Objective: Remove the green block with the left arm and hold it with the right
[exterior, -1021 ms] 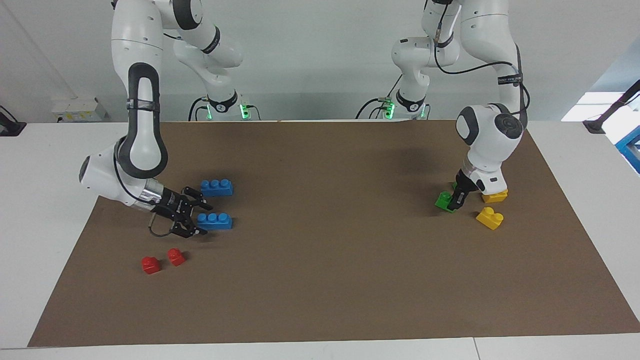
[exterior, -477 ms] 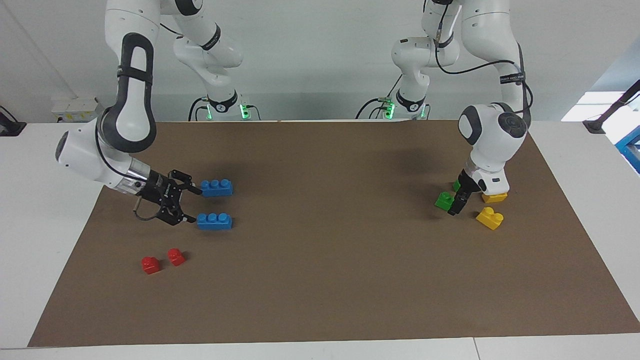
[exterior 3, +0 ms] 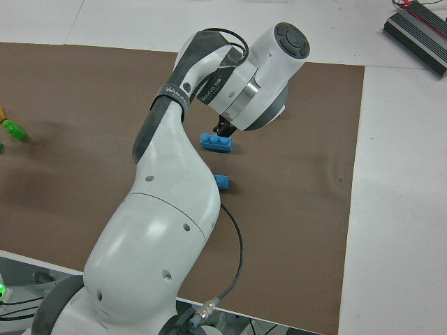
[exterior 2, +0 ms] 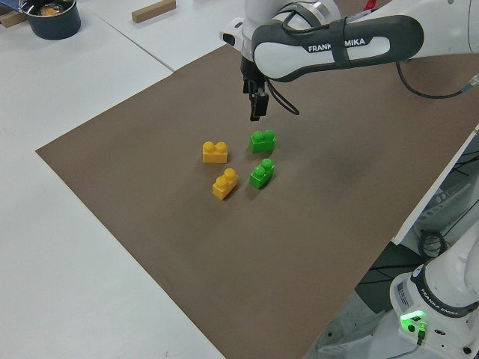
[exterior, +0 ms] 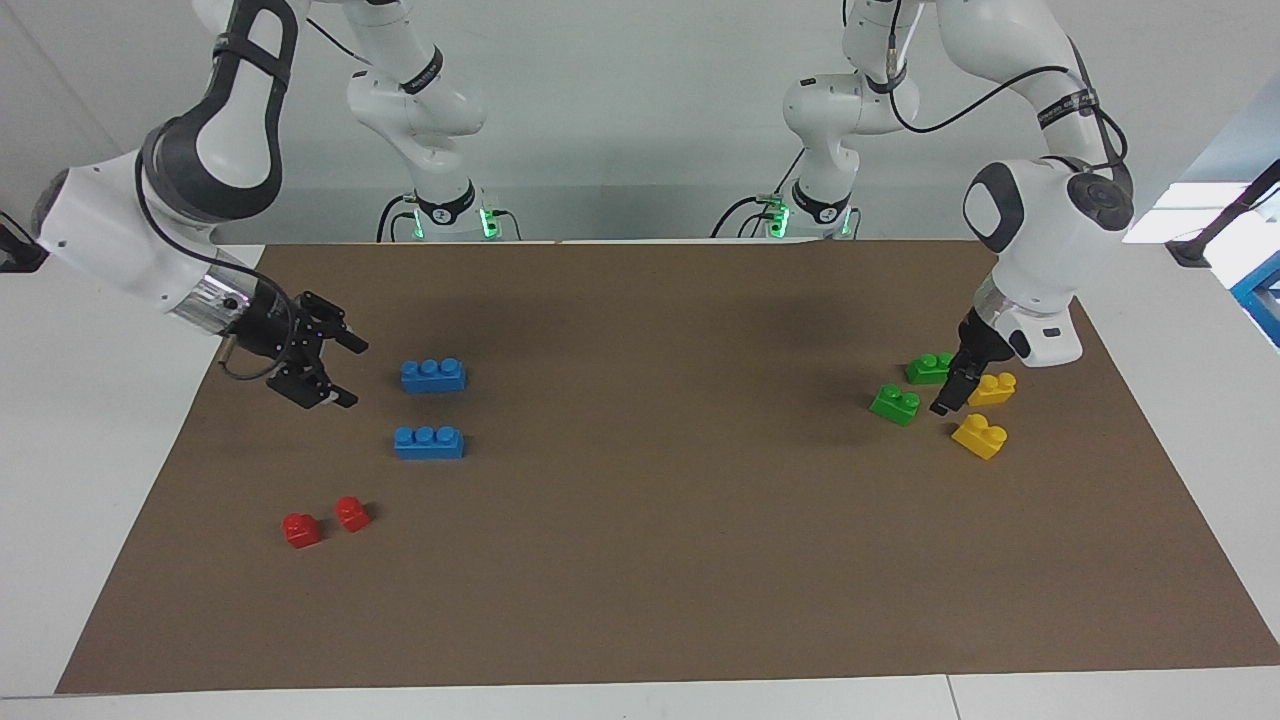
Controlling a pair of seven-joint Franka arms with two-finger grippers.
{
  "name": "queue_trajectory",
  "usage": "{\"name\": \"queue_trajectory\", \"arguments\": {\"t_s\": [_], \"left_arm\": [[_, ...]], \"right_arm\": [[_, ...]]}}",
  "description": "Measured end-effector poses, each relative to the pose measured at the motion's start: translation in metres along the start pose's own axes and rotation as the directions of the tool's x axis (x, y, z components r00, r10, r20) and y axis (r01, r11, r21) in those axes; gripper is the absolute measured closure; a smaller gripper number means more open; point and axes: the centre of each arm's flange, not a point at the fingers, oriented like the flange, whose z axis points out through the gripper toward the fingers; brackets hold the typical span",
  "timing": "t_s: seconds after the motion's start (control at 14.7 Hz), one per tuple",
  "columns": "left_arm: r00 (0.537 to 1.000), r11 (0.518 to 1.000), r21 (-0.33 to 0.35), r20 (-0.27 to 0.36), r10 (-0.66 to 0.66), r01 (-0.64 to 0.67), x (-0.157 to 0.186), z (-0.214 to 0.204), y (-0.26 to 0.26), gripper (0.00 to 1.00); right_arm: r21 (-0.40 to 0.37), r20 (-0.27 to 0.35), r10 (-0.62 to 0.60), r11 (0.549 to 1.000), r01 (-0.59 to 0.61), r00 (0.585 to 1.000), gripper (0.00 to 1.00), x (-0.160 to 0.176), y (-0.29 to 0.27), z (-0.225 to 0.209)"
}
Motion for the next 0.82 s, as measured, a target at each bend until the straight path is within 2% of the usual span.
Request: {"name": "queue_trajectory", "arguments": {"t_s": [0.14,0.27,0.48,0.61,0.82], "left_arm": [[1.0,1.0,-0.005,-0.001,0.008,-0.008,-0.005,-0.018,-0.001,0.0],[1.0,1.0,-0.01,-0.004,0.012,-0.012,-0.01,-0.035,-0.005,0.0],[0.999,0.999,-0.019,-0.009,0.044,-0.044,-0.021,-0.064,-0.012,0.0],[0.986,0.986,-0.011,-0.003,0.166,-0.166,-0.031,-0.082,-0.019,0.0],[0.926,0.926,0.0,0.02,0.377,-0.378,-0.039,-0.11,-0.039,0.0]], "right_arm": [[-0.025,-0.08,-0.125,0.992,0.123,0.989,0.0,-0.022,-0.002,-0.02],[-0.087,-0.131,-0.278,0.959,0.268,0.952,0.01,-0.053,0.0,-0.029],[-0.19,-0.127,-0.512,0.853,0.486,0.85,0.0,-0.102,0.008,-0.046],[-0.246,-0.102,-0.651,0.749,0.615,0.752,0.0,-0.112,0.015,-0.061],[-0.352,-0.052,-0.849,0.508,0.786,0.526,0.0,-0.114,0.021,-0.073]]}}
